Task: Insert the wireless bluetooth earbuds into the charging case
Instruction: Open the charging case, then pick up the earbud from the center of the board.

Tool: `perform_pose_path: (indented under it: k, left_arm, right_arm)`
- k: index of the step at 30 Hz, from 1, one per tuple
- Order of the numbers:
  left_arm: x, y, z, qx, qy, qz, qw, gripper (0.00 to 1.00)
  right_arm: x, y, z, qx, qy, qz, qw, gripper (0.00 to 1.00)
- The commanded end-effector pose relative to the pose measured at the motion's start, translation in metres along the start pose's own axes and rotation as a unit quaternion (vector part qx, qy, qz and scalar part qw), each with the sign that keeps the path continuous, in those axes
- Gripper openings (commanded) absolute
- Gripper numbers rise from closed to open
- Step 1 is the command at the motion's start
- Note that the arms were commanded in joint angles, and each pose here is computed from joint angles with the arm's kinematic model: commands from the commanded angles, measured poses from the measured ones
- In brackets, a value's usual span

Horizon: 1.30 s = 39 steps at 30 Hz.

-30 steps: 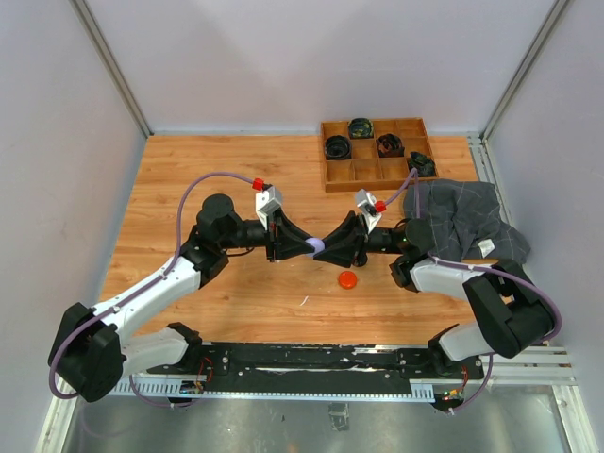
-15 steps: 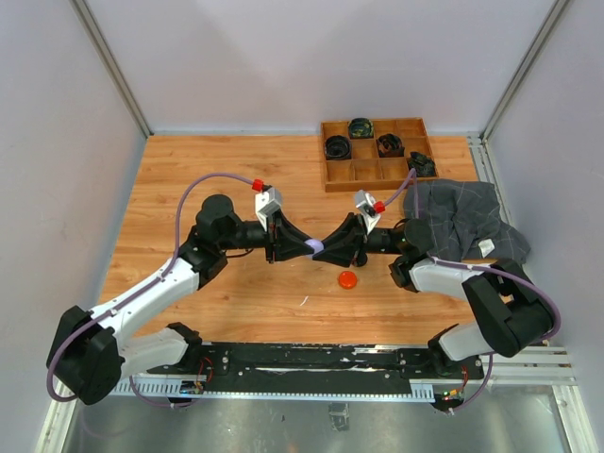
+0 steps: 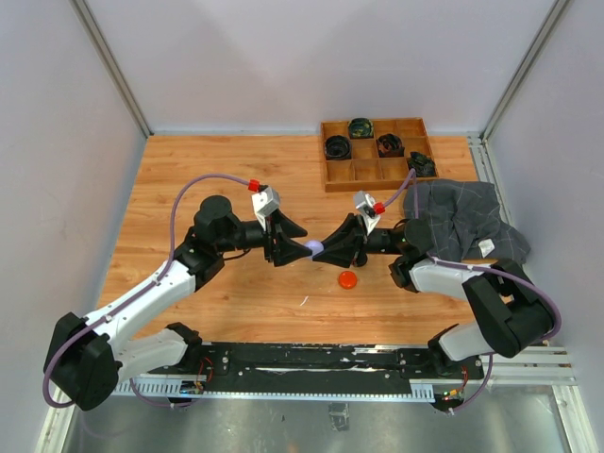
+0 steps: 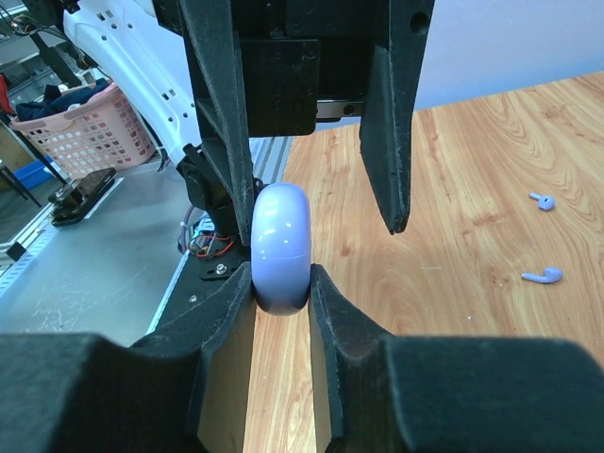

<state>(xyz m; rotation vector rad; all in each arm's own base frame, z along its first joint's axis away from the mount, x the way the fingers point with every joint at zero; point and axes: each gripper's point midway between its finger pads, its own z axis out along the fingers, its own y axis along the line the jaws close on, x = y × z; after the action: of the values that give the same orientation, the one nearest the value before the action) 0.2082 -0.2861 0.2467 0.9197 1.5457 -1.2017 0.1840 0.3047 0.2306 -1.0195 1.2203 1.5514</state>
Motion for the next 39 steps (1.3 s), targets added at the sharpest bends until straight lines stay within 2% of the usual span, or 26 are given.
perform_pose_path:
  k: [1, 14, 25, 27, 32, 39]
  left_arm:
    - [-0.008, 0.007, 0.000, -0.022, -0.002, 0.010, 1.000, 0.62]
    - [-0.048, 0.025, -0.015, -0.113, -0.063, 0.000, 0.992, 0.65]
    - [-0.044, 0.043, -0.018, -0.159, -0.052, -0.036, 0.985, 0.66]
    - [-0.044, 0.048, -0.022, -0.181, -0.049, -0.047, 0.981, 0.69]
    - [-0.020, 0.078, -0.039, -0.283, -0.012, -0.092, 0.955, 0.70]
    - [0.037, 0.122, -0.067, -0.420, 0.075, -0.140, 0.894, 0.70]
  right_arm:
    - [-0.019, 0.012, 0.007, -0.029, -0.013, -0.052, 0.998, 0.01]
    - [-0.017, 0.017, 0.006, -0.040, -0.012, -0.066, 0.997, 0.01]
    - [-0.015, 0.013, 0.006, -0.030, -0.015, -0.081, 0.996, 0.01]
    - [-0.008, 0.006, 0.005, -0.016, -0.014, -0.089, 0.996, 0.01]
    - [0.005, -0.004, 0.000, 0.000, -0.014, -0.136, 0.991, 0.02]
    - [0.020, -0.014, -0.009, 0.034, -0.011, -0.183, 0.982, 0.07]
